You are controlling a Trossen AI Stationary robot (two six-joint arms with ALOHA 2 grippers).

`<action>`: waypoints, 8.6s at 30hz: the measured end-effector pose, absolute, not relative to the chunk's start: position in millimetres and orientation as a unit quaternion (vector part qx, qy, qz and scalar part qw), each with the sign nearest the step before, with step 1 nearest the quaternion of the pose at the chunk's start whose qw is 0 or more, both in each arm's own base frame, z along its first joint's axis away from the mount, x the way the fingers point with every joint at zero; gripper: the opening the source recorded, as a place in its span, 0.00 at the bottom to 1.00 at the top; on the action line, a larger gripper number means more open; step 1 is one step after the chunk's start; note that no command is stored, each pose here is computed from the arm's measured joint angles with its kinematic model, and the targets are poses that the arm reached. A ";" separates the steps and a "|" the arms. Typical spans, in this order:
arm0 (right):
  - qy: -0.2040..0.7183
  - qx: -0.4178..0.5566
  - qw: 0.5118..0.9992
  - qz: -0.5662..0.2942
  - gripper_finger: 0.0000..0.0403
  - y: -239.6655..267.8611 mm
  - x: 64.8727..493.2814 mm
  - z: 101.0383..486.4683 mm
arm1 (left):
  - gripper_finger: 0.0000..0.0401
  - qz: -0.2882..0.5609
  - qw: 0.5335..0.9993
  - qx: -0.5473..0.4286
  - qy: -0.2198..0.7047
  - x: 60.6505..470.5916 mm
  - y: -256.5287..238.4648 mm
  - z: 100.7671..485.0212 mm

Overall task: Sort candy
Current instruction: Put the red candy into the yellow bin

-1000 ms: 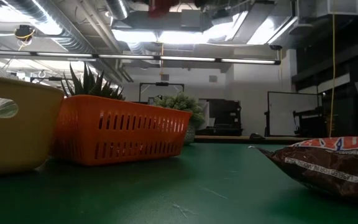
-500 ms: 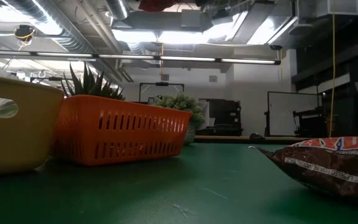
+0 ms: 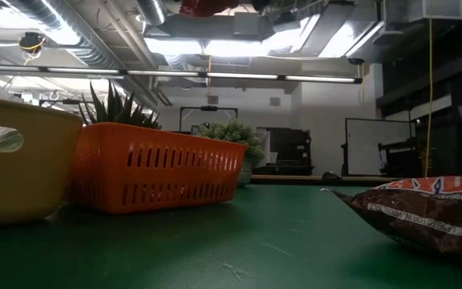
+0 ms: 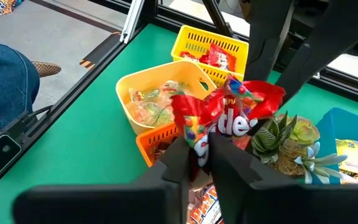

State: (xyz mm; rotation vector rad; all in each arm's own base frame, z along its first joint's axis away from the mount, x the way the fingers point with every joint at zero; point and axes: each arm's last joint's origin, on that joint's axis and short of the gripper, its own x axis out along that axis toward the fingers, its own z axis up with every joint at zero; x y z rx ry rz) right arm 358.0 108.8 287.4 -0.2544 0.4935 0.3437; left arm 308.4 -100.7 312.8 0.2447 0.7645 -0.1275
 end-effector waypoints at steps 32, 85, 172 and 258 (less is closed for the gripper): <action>0.464 -0.119 0.863 0.161 0.51 93.3 306.9 278.3 | 0.00 0.060 0.563 -0.196 0.801 210.7 -120.7 287.7; 0.808 0.057 0.586 -0.011 0.51 66.7 203.0 157.6 | 0.25 0.121 0.873 -0.089 0.463 267.6 -134.3 296.6; 0.141 -0.174 0.921 0.318 0.01 111.5 338.5 313.6 | 0.45 -0.107 0.937 0.208 0.259 314.1 -127.1 327.7; 0.412 -0.035 0.891 0.189 0.52 91.1 288.2 304.7 | 0.38 0.212 0.687 -0.125 0.684 183.8 -165.3 285.2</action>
